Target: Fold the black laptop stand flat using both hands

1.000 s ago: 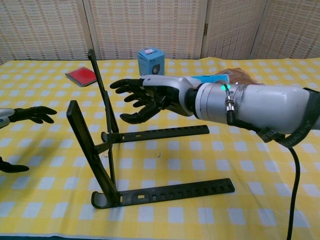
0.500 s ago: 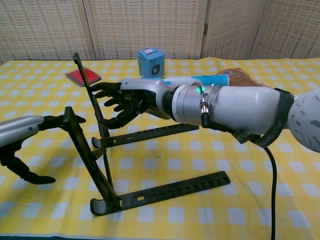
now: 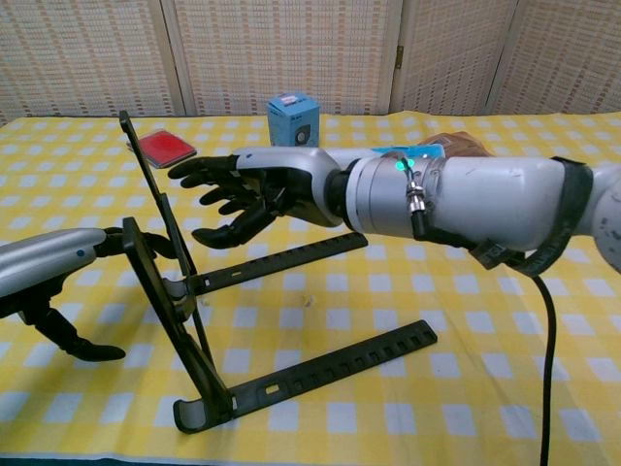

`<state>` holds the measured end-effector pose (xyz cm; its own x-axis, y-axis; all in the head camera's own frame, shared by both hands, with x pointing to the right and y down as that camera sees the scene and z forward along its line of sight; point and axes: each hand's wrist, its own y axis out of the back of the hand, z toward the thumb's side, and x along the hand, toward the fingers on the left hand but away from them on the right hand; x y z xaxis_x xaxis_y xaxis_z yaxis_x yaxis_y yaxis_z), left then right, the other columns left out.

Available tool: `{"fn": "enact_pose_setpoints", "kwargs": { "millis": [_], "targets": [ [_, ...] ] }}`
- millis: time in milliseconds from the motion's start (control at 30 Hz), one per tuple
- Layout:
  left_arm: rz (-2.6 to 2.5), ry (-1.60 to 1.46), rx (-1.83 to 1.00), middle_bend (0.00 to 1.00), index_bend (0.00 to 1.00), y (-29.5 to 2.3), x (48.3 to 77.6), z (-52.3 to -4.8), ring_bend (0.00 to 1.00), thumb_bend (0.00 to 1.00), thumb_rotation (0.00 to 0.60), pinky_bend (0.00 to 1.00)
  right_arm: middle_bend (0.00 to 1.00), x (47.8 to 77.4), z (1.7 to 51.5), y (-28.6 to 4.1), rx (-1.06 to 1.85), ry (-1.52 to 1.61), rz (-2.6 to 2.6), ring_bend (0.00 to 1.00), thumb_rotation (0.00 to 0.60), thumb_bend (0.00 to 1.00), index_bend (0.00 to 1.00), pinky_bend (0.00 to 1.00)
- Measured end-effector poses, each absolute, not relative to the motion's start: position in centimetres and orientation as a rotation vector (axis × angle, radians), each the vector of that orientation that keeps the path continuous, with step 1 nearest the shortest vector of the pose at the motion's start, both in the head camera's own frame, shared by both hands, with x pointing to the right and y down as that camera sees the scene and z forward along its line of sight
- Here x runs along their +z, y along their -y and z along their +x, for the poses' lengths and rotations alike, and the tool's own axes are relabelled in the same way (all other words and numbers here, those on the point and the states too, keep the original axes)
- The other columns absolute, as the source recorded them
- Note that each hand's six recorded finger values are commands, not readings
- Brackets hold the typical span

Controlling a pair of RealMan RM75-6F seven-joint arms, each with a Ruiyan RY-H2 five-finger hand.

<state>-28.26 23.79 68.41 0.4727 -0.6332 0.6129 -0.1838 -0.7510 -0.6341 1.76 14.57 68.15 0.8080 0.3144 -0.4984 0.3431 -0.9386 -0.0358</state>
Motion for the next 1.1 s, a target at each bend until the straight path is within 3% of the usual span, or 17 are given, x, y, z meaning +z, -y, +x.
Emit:
{"fn": "enact_pose_setpoints", "kwargs": {
  "millis": [367,667,900,1100],
  "targets": [
    [-2.214,-0.801,-1.322,0.20,0.05,-22.8,68.0,-32.7,0.17,0.19,0.600,0.09,0.00,65.5,8.2,-13.6,-0.790,-0.612,2.994,0.00,0.600,0.48,0.00,0.00],
    [-2.460,-0.968,-1.253,0.20,0.03,-19.9,68.5,-31.7,0.16,0.19,0.600,0.09,0.03,63.5,12.7,-17.6,-0.824,-0.473,3.064,0.09,0.600,0.48,0.00,0.00],
    [-2.671,-1.034,-1.195,0.20,0.03,-18.2,69.3,-30.1,0.16,0.19,0.600,0.07,0.04,62.4,14.4,-21.1,-0.807,-0.298,3.124,0.09,0.600,0.48,0.00,0.00],
    [-2.801,-1.064,-1.169,0.22,0.07,-17.6,70.2,-29.3,0.19,0.19,0.600,0.07,0.04,61.7,14.5,-22.0,-0.813,-0.213,3.279,0.09,0.600,0.48,0.00,0.00]
  ]
}}
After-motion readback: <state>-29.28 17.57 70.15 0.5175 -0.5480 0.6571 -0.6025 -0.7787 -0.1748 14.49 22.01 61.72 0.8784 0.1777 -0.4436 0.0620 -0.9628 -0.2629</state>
